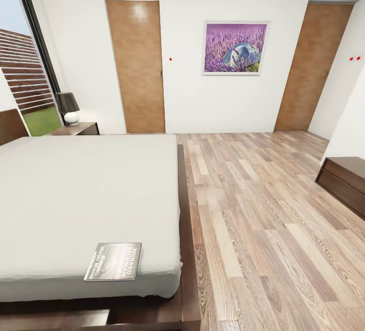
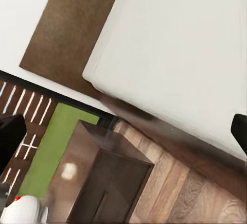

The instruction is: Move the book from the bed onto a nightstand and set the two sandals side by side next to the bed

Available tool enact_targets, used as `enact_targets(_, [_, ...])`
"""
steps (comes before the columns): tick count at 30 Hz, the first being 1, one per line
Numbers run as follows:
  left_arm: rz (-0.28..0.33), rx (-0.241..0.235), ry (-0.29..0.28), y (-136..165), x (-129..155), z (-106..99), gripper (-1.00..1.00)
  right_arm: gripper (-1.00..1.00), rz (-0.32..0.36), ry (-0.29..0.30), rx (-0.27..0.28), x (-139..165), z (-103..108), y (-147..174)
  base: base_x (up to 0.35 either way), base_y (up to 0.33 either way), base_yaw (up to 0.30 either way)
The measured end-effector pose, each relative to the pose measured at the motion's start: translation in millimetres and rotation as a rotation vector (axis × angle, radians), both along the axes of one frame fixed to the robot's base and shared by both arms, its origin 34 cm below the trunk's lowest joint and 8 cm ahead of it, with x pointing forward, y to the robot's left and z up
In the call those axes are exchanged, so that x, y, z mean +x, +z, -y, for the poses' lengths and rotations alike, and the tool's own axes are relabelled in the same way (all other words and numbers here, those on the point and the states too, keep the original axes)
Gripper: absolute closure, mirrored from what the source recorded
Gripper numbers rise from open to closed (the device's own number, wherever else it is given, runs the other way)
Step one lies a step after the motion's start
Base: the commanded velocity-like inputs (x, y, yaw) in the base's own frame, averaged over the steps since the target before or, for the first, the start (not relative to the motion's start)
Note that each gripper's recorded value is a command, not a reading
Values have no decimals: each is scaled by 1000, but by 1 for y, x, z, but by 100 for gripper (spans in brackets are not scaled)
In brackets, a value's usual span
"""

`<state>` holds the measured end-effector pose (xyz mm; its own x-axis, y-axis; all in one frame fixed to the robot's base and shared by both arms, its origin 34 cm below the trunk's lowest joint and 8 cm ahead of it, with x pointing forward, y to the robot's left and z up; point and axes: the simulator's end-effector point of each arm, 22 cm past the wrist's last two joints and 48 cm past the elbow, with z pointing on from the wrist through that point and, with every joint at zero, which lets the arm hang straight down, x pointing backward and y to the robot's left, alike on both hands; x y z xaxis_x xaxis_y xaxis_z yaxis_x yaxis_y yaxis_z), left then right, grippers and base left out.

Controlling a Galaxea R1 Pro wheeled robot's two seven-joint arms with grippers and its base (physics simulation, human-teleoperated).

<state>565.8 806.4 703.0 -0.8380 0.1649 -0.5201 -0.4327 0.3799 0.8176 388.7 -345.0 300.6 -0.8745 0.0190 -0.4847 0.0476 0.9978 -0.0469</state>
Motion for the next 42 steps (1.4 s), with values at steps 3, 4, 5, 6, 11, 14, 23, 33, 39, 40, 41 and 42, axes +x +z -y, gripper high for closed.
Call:
enact_targets(3, [-22, -34, -10, -22, -14, -5, -100, -100, 0, -1, 0, 0, 1, 0, 0, 0, 0])
enact_targets(4, [-34, -57, -16, -37, -23, -6, -100, -100, 0, -1, 0, 0, 1, 0, 0, 0, 0])
enact_targets(5, [-46, -72, -22, -47, -30, -6, -100, -100, 0, -2, 0, 0, 1, 0, 0, 0, 0])
enact_targets(6, [-54, -83, -26, -55, -35, -6, -100, -100, 0, -3, 0, 0, 1, 0, 0, 0, 0])
enact_targets(11, [-94, -160, -46, -102, -67, 1, -100, -100, 0, -3, 1, 0, 1, 0, 0, 0, 0])
enact_targets(14, [-107, -217, -41, -130, -90, 7, -100, -100, 0, -3, 1, 0, 0, 0, 0, 0, 0])
enact_targets(23, [-157, -343, -81, -188, -142, 26, -100, -100, -1, -3, -1, -1, 2, 0, 0, 0, 0])
enact_targets(33, [-168, -504, -107, -229, -172, 51, -100, -100, -1, -3, -3, -1, 4, 0, 0, 0, 0])
enact_targets(39, [-172, -519, -109, -233, -176, 54, -100, -100, -2, -3, -4, -1, 5, 0, 0, 0, 0])
enact_targets(40, [-173, -521, -109, -233, -176, 54, -100, -100, -2, -3, -4, -1, 5, 0, 0, 0, 0])
enact_targets(41, [-173, -523, -110, -234, -177, 55, -100, -100, -2, -3, -4, -1, 5, 0, 0, 0, 0])
enact_targets(42, [-175, -528, -111, -235, -178, 56, -100, -100, -1, -3, -5, -1, 5, 0, 0, 0, 0])
